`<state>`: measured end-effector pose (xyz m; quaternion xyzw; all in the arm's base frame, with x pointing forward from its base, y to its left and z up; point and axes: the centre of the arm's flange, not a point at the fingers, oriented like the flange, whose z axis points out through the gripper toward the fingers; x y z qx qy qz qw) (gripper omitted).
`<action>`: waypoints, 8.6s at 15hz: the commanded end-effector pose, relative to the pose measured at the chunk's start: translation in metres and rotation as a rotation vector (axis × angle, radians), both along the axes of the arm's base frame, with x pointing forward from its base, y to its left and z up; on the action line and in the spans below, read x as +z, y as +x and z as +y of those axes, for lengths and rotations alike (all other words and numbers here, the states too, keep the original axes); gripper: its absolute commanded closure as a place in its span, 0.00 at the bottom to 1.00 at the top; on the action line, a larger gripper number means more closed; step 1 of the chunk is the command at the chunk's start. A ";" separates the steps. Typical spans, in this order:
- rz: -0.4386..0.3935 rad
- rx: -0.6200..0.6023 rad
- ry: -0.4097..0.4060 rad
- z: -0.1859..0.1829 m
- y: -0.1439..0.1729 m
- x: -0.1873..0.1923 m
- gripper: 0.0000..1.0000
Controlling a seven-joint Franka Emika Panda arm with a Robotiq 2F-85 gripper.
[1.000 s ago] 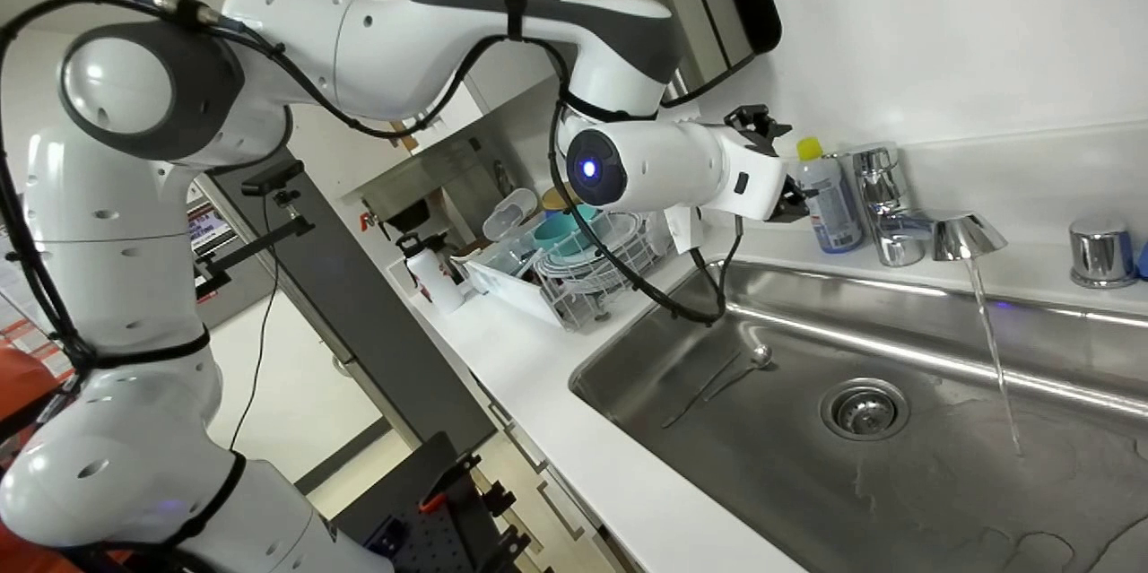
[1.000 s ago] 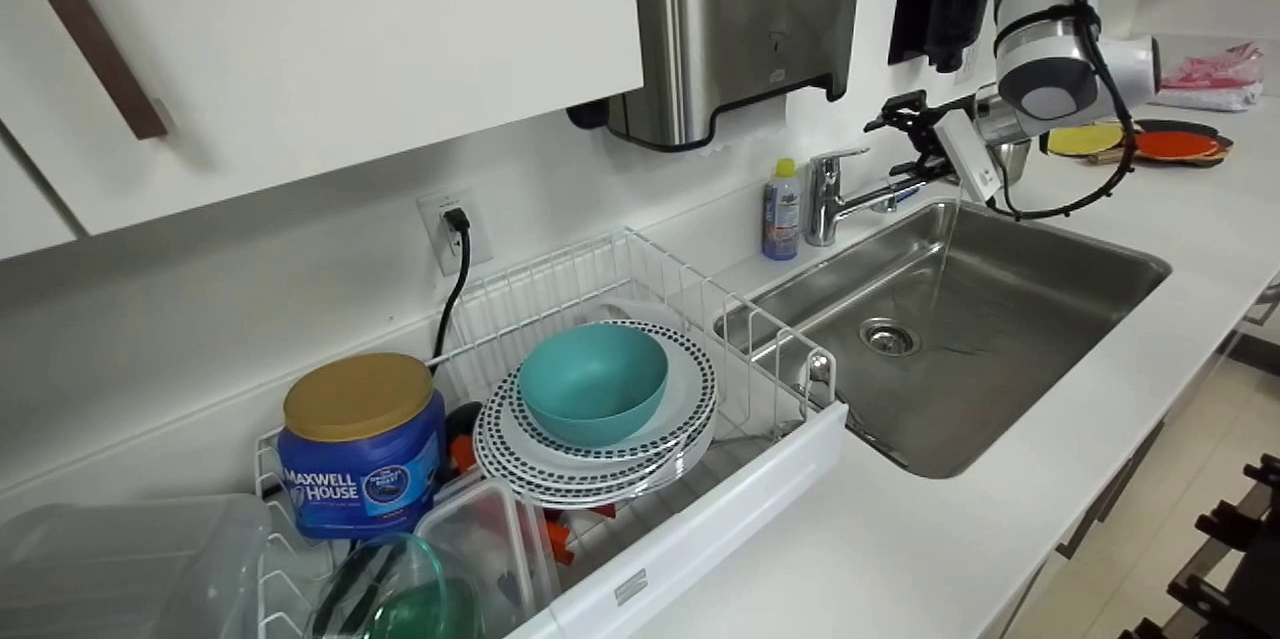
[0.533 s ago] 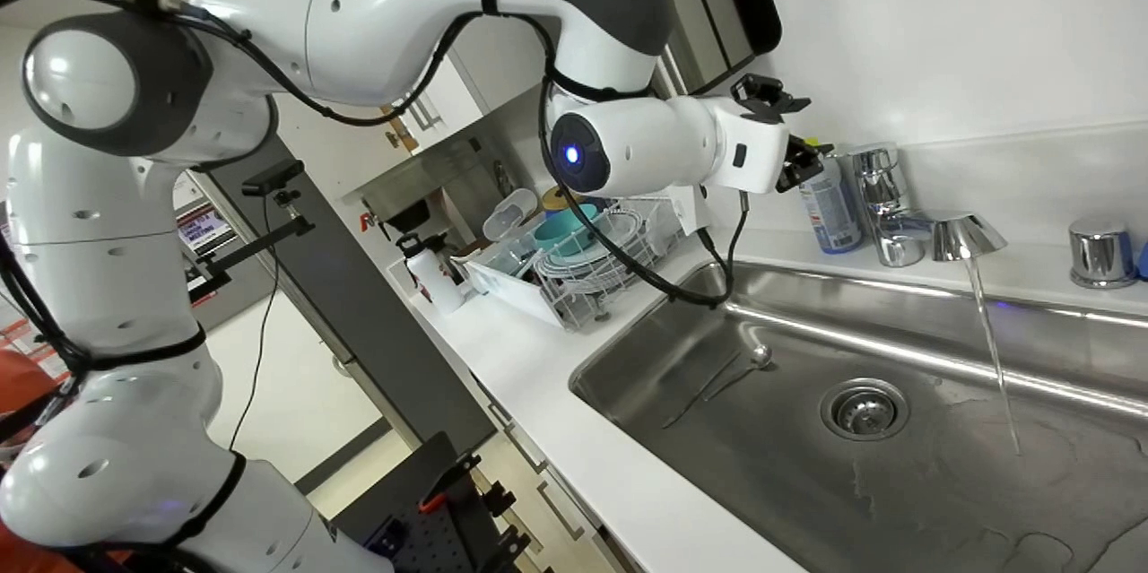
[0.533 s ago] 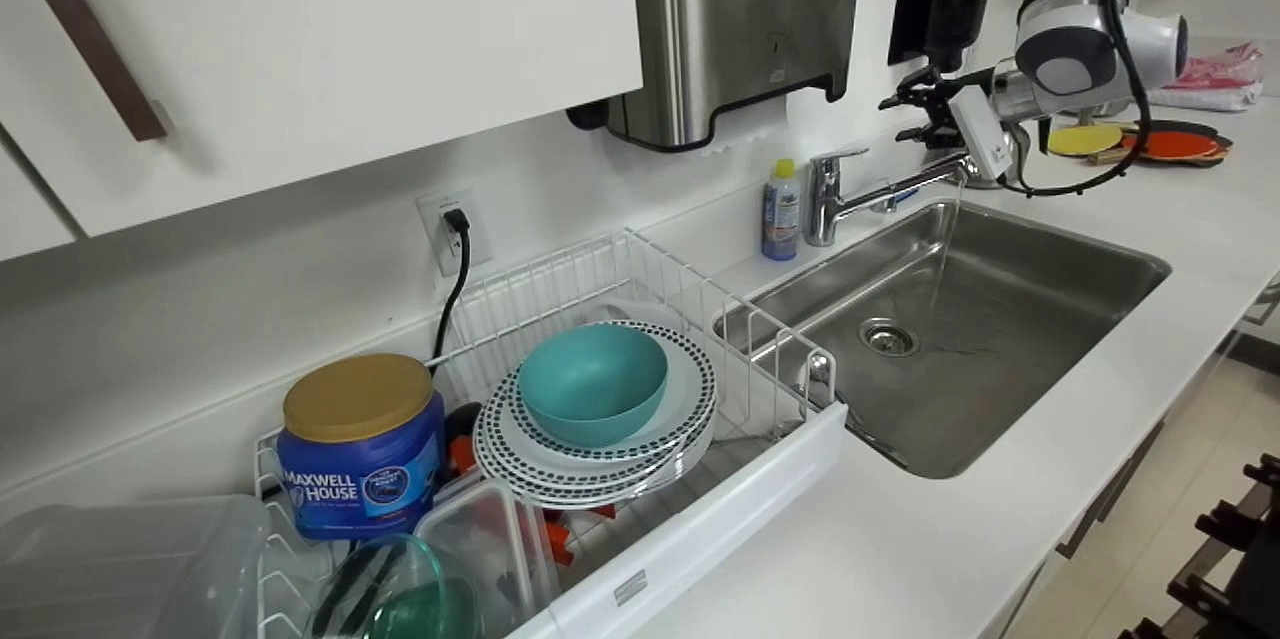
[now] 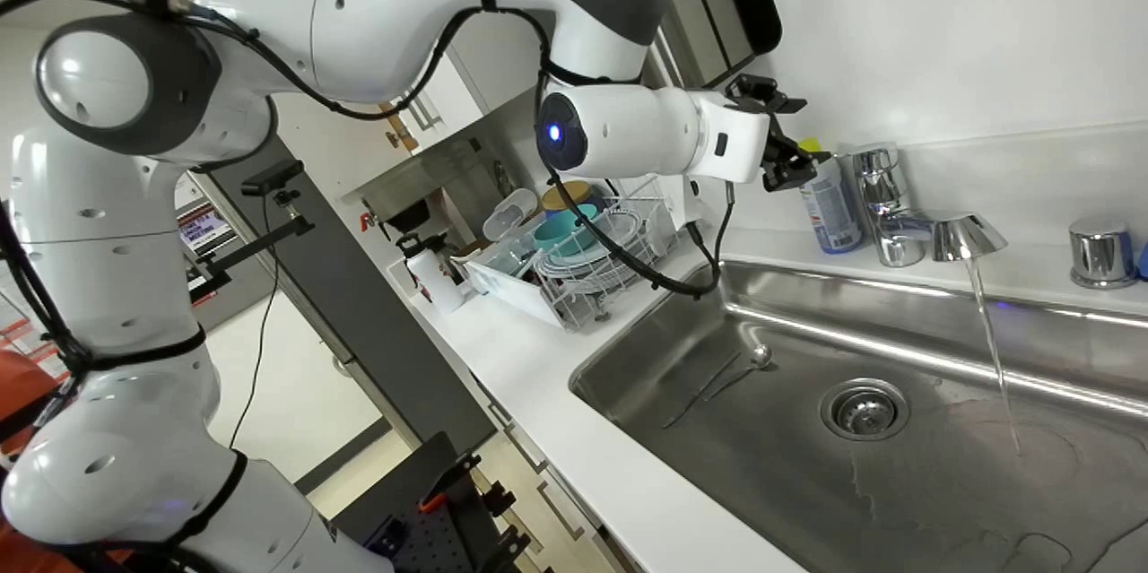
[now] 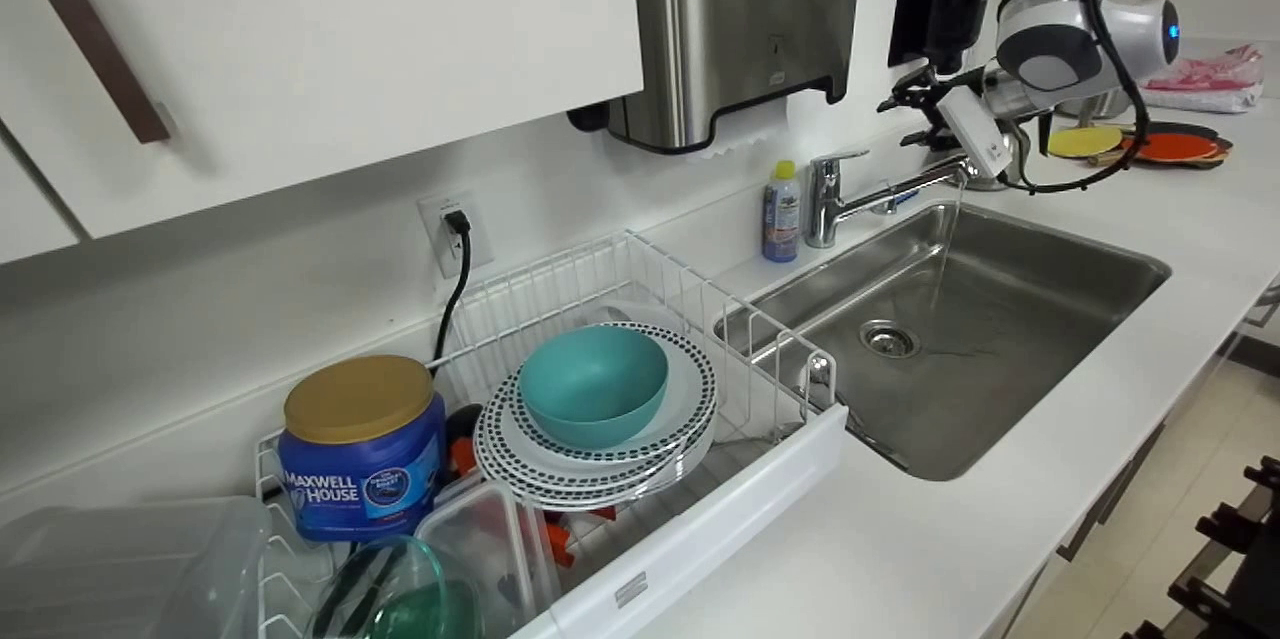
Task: Open and close the faucet and then put the spoon in the sink on the dish rack
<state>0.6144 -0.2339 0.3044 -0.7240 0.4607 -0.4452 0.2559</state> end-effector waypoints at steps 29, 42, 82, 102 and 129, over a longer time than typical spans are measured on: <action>0.015 -0.172 0.491 -0.003 0.089 -0.040 0.51; -0.044 -0.215 0.460 -0.003 0.070 -0.061 0.98; 0.039 -0.244 0.432 0.011 0.078 -0.157 0.66; 0.142 -0.096 0.082 -0.018 -0.096 -0.040 0.00; 0.520 0.512 -0.553 0.161 -0.089 -0.040 0.00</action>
